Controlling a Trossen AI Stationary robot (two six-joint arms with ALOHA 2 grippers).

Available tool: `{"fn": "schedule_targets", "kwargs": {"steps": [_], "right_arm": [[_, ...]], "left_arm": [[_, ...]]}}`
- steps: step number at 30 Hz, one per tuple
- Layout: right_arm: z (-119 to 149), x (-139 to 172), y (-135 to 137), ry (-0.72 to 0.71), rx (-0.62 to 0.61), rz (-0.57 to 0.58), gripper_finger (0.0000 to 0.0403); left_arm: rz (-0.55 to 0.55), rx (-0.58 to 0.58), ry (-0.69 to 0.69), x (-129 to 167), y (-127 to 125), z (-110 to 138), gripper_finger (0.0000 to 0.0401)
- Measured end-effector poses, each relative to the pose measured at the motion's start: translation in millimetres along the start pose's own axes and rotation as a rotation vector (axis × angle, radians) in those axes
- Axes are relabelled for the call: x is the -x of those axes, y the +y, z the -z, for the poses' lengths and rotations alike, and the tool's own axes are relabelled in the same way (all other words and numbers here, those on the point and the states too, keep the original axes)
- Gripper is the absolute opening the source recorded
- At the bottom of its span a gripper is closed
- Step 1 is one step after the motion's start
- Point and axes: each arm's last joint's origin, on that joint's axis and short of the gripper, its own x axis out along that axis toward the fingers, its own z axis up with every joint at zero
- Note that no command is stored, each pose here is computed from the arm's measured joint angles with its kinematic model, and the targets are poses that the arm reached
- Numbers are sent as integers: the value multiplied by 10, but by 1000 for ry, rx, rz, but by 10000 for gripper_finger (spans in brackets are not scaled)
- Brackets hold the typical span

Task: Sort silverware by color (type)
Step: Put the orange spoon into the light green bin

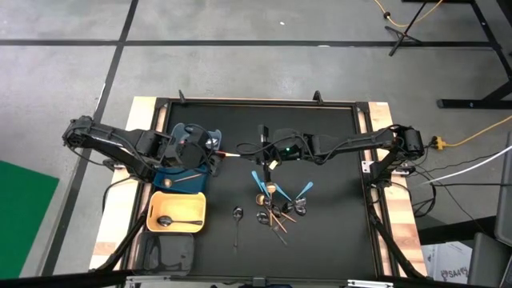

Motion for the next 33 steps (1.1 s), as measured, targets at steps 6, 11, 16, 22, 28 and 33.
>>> {"fn": "schedule_targets", "kwargs": {"steps": [6,11,16,22,28,33], "right_arm": [[2,0,0,2,0,0,0],[2,0,2,2,0,-1,0],[2,0,2,3,0,-1,0],[4,0,1,4,1,-1,0],[4,0,1,5,1,0,0],[3,0,1,4,1,0,0]], "left_arm": [[0,-1,0,0,0,0,76],[-1,-1,-1,0,0,0,76],[-1,-1,-1,0,1,0,67],[-1,-1,-1,0,0,0,30],[6,2,-3,2,-7,-3,6],[4,-2,-2,2,-5,-2,5]]}}
